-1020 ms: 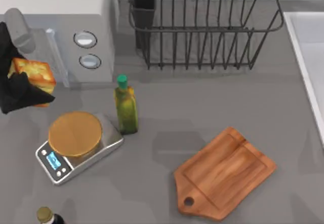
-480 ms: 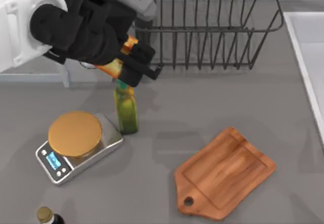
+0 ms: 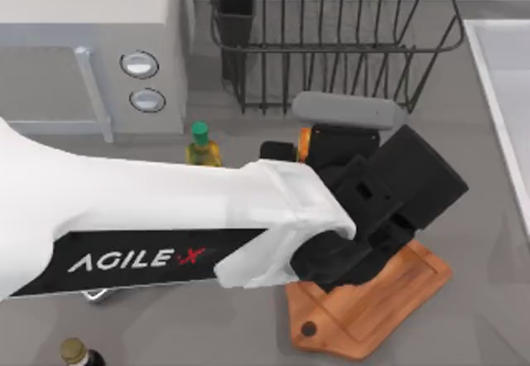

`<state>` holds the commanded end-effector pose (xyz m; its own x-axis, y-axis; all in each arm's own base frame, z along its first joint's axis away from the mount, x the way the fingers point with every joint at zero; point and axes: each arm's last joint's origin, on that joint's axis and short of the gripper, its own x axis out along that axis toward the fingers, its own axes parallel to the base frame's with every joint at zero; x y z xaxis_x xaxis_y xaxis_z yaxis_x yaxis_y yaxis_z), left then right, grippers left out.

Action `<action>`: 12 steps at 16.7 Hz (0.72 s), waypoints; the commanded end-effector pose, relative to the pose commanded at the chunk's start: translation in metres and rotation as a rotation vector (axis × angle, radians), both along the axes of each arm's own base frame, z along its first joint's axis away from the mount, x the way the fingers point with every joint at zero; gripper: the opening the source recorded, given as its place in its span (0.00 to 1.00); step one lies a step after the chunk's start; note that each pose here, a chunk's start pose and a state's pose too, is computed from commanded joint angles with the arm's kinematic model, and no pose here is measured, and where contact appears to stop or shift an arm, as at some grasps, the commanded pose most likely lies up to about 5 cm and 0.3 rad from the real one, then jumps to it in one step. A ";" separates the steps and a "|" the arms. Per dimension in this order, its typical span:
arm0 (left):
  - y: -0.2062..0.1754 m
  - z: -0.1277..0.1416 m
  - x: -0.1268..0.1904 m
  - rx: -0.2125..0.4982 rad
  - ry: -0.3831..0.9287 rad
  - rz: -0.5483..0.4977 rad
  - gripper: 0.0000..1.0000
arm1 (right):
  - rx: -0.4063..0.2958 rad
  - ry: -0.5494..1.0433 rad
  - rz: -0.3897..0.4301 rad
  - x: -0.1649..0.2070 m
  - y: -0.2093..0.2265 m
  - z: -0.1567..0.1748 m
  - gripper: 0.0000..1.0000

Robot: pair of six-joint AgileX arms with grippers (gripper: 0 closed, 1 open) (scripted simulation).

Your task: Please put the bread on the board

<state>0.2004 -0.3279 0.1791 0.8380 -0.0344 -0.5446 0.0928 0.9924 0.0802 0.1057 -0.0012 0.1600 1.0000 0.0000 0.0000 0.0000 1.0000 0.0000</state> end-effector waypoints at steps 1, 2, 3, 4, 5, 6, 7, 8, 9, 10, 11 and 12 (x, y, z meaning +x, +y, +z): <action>-0.012 -0.016 -0.016 -0.018 -0.041 0.027 0.00 | 0.000 0.000 0.000 0.000 0.000 0.000 1.00; -0.022 -0.032 -0.032 -0.032 -0.081 0.047 0.00 | 0.000 0.000 0.000 0.000 0.000 0.000 1.00; -0.030 -0.048 -0.048 -0.045 -0.119 0.060 0.00 | 0.000 0.000 0.000 0.000 0.000 0.000 1.00; -0.035 -0.063 -0.064 -0.057 -0.155 0.069 0.00 | 0.000 0.000 0.000 0.000 0.000 0.000 1.00; -0.039 -0.076 -0.078 -0.067 -0.188 0.073 0.00 | 0.000 0.000 0.000 0.000 0.000 0.000 1.00; -0.041 -0.087 -0.089 -0.074 -0.216 0.074 0.00 | 0.000 0.000 0.000 0.000 0.000 0.000 1.00; -0.043 -0.097 -0.099 -0.080 -0.240 0.073 0.00 | 0.000 0.000 0.000 0.000 0.000 0.000 1.00; -0.043 -0.104 -0.107 -0.084 -0.259 0.071 0.00 | 0.000 0.000 0.000 0.000 0.000 0.000 1.00; -0.043 -0.108 -0.112 -0.086 -0.269 0.069 0.00 | 0.000 0.000 0.000 0.000 0.000 0.000 1.00; -0.043 -0.110 -0.113 -0.087 -0.273 0.068 0.00 | 0.000 0.000 0.000 0.000 0.000 0.000 1.00; -0.043 -0.110 -0.113 -0.087 -0.273 0.068 0.00 | 0.000 0.000 0.000 0.000 0.000 0.000 1.00; -0.043 -0.110 -0.113 -0.087 -0.273 0.068 0.00 | 0.000 0.000 0.000 0.000 0.000 0.000 1.00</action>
